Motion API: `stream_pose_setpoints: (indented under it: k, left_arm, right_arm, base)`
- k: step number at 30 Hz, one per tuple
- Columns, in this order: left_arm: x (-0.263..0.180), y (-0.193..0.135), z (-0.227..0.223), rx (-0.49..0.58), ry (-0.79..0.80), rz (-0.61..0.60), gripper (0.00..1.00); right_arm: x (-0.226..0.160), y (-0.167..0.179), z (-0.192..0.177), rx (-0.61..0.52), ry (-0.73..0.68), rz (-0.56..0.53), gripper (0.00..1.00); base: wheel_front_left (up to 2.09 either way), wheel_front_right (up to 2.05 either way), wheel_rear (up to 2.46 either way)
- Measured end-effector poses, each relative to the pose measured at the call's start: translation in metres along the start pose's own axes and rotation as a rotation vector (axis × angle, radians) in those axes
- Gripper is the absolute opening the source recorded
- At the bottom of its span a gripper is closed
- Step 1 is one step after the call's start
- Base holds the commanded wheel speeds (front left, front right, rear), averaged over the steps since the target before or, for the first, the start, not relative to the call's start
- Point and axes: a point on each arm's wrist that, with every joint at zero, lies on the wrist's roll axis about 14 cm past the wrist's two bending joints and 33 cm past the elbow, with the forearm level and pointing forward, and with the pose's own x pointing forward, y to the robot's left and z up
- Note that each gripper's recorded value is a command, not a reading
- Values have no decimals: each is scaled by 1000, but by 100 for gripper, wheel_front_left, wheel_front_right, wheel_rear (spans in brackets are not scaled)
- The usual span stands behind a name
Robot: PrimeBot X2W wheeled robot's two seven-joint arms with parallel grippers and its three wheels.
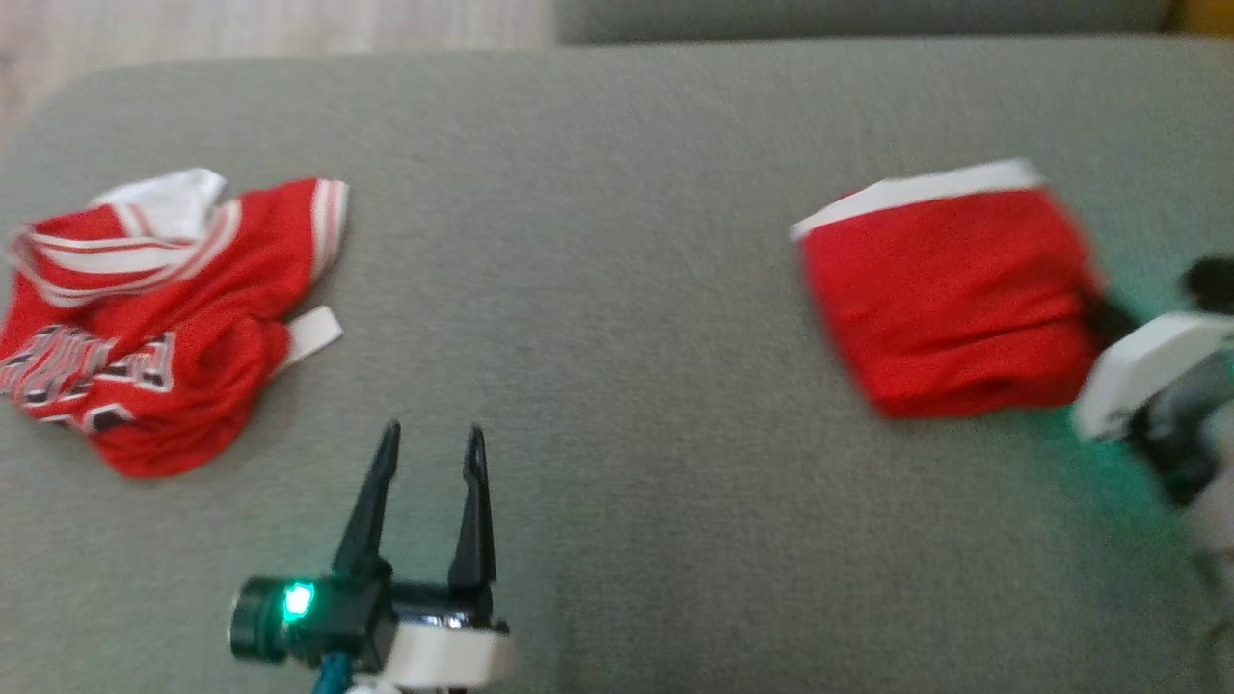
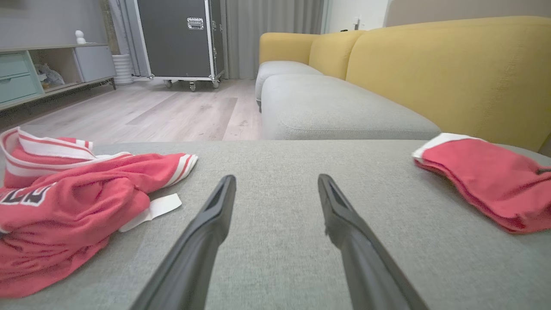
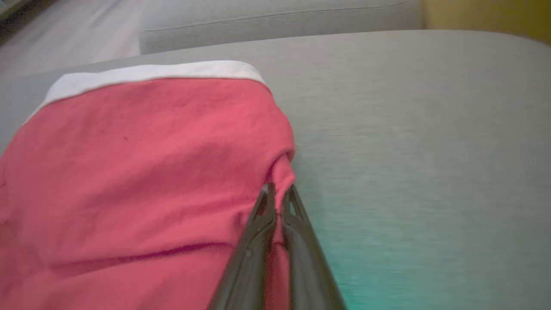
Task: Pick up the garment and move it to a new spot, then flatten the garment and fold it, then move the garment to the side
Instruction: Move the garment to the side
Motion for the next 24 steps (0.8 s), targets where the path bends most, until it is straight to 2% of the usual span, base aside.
stream_pose_setpoints:
  k: [5,6,9,12,16,17,21,24]
  left_arm:
    - [33,-13,2,2,-17,-55,100]
    - [45,-20,-1,5,-13,-84,100]
    - [63,-29,-10,-1,-1,-118,100]
    - [78,-35,-18,-12,11,-144,100]
    - [93,-41,-26,-20,18,-166,100]
    - [95,-41,-26,-19,18,-166,100]
    - [91,-38,-18,-9,3,-156,100]
    - [81,-33,-11,-10,-3,-137,100]
  right_arm:
    - [-10,-83,15,-96,23,-159,0]
    - [-17,-115,18,-120,40,-223,0]
    - [-31,-161,20,-160,69,-320,0]
    - [-43,-200,24,-223,100,-410,0]
    - [-49,-228,27,-257,105,-484,0]
    - [-49,-231,27,-265,103,-493,99]
    - [-46,-219,33,-253,42,-484,100]
    - [-32,-180,36,-189,-41,-409,100]
  base:
    - [0,0,0]
    - [0,0,0]
    - [0,0,0]
    - [0,0,0]
    - [0,0,0]
    - [0,0,0]
    - [0,0,0]
    - [0,0,0]
